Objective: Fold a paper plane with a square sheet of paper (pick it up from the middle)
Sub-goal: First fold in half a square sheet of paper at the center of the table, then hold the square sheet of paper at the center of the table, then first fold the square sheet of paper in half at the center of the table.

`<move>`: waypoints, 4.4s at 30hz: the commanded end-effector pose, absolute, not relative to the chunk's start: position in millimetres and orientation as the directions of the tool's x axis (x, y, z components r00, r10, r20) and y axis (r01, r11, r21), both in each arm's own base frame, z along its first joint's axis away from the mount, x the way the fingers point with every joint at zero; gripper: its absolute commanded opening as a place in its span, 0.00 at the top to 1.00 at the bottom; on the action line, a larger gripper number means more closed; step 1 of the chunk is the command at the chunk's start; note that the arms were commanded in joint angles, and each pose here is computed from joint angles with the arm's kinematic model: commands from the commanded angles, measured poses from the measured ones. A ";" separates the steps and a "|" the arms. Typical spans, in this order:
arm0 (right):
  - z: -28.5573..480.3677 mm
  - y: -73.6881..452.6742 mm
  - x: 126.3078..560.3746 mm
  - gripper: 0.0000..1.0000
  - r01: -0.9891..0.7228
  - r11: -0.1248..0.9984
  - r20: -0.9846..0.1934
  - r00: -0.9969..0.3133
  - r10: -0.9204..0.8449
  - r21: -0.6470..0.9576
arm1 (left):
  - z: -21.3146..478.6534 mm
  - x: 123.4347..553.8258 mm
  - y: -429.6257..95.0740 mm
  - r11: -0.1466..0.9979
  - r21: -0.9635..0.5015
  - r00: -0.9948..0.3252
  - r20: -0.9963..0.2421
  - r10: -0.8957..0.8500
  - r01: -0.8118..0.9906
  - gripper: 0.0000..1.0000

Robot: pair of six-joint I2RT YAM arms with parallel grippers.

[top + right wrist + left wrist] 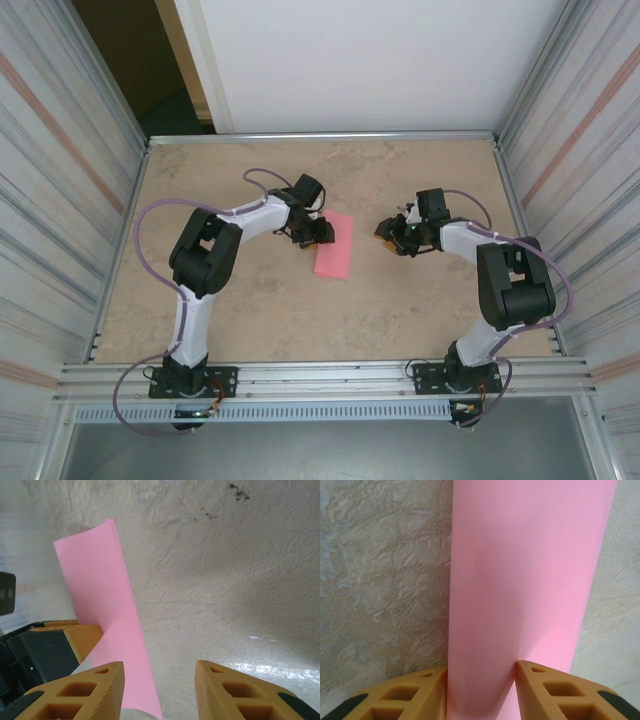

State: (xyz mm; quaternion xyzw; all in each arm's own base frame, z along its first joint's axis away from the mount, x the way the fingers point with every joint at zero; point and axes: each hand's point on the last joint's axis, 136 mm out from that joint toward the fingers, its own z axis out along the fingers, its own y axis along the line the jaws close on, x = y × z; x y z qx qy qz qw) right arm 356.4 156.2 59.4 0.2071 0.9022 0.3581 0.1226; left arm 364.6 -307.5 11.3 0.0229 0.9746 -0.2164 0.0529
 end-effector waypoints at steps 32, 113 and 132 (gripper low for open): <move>50.7 157.8 357.8 0.59 0.308 0.667 -0.052 -0.885 0.462 0.679 | -99.8 284.8 -272.8 0.979 -0.187 -0.976 0.182 0.119 0.084 0.57; -51.8 204.3 311.4 0.94 0.166 0.879 0.172 -0.980 0.098 0.446 | 129.2 360.9 -310.7 0.765 -0.630 -0.973 -0.231 -0.024 0.131 0.56; -58.1 196.0 309.4 0.96 0.158 0.903 0.178 -0.980 0.093 0.399 | 46.9 336.0 -347.9 0.793 -0.601 -0.995 -0.062 0.080 0.101 0.91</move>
